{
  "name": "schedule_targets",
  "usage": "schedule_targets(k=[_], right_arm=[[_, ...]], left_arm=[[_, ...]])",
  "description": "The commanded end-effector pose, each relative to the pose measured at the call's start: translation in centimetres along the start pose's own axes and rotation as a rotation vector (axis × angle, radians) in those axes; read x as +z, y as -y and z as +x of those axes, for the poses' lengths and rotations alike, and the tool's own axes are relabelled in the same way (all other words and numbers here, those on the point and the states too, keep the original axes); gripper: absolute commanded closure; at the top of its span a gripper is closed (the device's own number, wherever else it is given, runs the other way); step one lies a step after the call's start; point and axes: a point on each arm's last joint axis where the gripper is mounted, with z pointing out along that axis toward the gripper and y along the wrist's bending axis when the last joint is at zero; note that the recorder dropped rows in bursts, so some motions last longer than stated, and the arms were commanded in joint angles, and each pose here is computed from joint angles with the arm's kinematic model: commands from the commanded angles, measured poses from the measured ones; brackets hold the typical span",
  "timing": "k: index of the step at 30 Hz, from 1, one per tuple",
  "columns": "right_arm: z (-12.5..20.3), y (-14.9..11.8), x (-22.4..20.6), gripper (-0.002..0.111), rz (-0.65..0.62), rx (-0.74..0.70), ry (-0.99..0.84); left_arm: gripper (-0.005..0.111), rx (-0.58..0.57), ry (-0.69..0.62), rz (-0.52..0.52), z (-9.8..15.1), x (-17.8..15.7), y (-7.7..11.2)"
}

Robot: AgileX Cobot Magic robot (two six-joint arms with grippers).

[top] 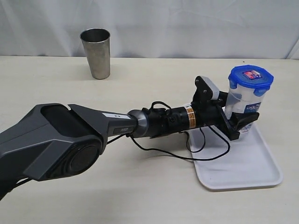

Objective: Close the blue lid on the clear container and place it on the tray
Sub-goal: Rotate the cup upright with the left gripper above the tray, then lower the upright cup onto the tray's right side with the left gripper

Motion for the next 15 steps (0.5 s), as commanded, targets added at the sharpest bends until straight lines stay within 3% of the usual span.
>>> schedule_targets(k=[1, 6, 15], right_arm=[[0.0, 0.0, 0.0, 0.104, 0.003, -0.001, 0.008], [0.0, 0.0, 0.0, 0.104, 0.003, -0.001, 0.008], [0.0, 0.0, 0.0, 0.104, 0.003, -0.001, 0.008]], left_arm=[[0.107, -0.056, 0.111, 0.098, -1.7, 0.2, 0.9], [0.107, -0.039, 0.118, 0.197, -1.8, 0.1, 1.9], [0.107, 0.057, -0.021, 0.330, -0.4, -0.1, 3.1]])
